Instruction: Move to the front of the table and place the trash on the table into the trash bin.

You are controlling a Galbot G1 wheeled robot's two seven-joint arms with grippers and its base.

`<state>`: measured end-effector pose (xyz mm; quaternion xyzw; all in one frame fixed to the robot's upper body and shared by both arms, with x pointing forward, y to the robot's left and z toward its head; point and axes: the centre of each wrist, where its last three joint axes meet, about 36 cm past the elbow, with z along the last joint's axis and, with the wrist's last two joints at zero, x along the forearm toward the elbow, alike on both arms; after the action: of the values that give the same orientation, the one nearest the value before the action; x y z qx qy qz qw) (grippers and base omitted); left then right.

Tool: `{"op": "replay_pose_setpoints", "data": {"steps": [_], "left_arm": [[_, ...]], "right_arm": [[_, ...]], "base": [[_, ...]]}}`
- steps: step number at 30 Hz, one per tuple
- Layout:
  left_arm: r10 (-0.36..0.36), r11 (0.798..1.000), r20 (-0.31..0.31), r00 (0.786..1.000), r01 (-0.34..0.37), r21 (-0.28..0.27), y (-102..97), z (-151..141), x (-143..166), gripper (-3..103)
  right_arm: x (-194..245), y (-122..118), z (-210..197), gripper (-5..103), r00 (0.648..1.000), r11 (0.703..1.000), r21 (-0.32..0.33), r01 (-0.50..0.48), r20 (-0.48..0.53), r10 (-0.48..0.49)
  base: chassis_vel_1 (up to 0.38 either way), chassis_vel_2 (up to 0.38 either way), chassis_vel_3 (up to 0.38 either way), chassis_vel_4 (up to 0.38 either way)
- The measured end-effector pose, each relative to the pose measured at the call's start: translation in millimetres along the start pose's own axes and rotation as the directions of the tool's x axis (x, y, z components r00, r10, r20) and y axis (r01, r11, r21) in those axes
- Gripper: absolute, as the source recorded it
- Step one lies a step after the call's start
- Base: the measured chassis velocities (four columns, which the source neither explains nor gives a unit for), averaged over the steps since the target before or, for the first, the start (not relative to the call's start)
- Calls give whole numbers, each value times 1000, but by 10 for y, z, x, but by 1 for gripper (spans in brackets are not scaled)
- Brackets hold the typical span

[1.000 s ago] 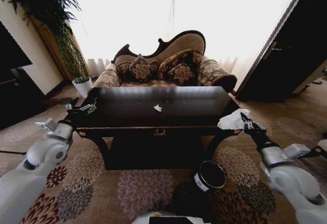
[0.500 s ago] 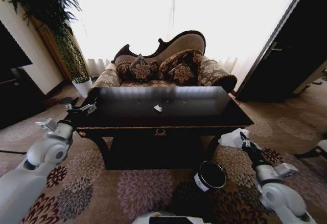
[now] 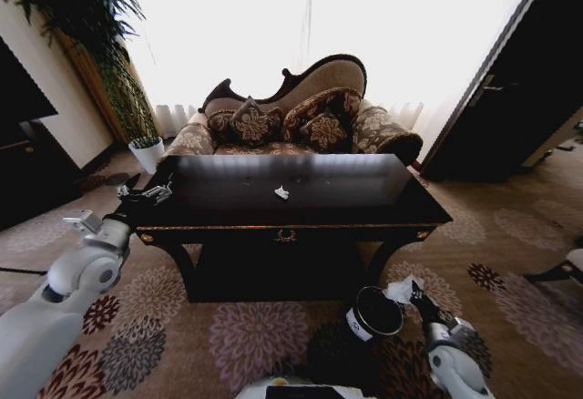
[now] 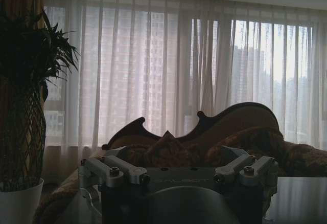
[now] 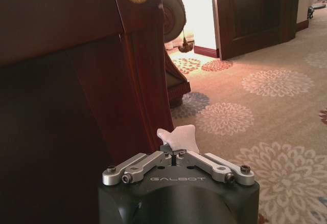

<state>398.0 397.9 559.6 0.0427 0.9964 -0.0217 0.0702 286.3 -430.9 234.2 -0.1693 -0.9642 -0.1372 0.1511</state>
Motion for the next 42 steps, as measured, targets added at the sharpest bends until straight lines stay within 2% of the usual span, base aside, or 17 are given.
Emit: {"op": "replay_pose_setpoints", "data": {"steps": [7,11,14,17,18,22,25,27,28,30,33,36,38,39,40,42], "left_arm": [[0,1000,0,1000,0,0,0,0,0,100],[0,1000,0,1000,0,0,0,0,0,100],[0,1000,0,1000,0,0,0,0,0,100],[0,1000,0,1000,0,0,0,0,0,100],[0,1000,0,1000,0,0,0,0,0,100],[0,1000,0,1000,0,0,0,0,0,100],[0,1000,0,1000,0,0,0,0,0,100],[0,1000,0,1000,0,0,0,0,0,100],[0,1000,0,1000,0,0,0,0,0,100],[0,1000,0,1000,0,0,0,0,0,100],[0,1000,0,1000,0,0,0,0,0,100],[0,1000,0,1000,0,0,0,0,0,100],[0,1000,0,1000,0,0,0,0,0,100],[0,1000,0,1000,0,0,0,0,0,100],[0,1000,0,1000,0,0,0,0,0,100],[0,1000,0,1000,0,0,0,0,0,100]], "right_arm": [[-223,-117,252,0,998,999,6,-44,-49,44],[-365,-192,380,0,995,997,25,-68,-76,70],[-525,-284,453,0,992,994,73,-82,-92,89],[-577,-303,468,0,991,993,83,-84,-98,92],[-614,-304,473,-3,991,993,79,-87,-99,94],[-645,-309,498,8,989,994,56,-96,-106,101],[-637,-328,514,12,989,994,56,-92,-112,98],[-625,-341,526,23,989,994,58,-89,-116,95],[-625,-341,526,23,989,994,58,-89,-116,95],[-608,-330,560,33,988,994,61,-86,-122,92],[-587,-313,604,39,987,995,60,-85,-130,92],[-546,-309,657,55,986,994,65,-85,-140,93],[-536,-308,667,55,986,994,65,-85,-141,93],[-515,-301,683,66,985,994,65,-83,-143,91],[-502,-293,695,71,985,995,66,-81,-145,89],[-494,-287,703,71,985,995,66,-80,-145,88]], "base": [[0,0,0,0],[0,0,0,0],[0,0,0,0],[0,0,0,0],[0,0,0,0],[0,0,0,0],[0,0,0,0],[0,0,0,0],[0,0,0,0],[0,0,0,0],[0,0,0,0],[0,0,0,0],[0,0,0,0],[0,0,0,0],[0,0,0,0],[0,0,0,0]]}}
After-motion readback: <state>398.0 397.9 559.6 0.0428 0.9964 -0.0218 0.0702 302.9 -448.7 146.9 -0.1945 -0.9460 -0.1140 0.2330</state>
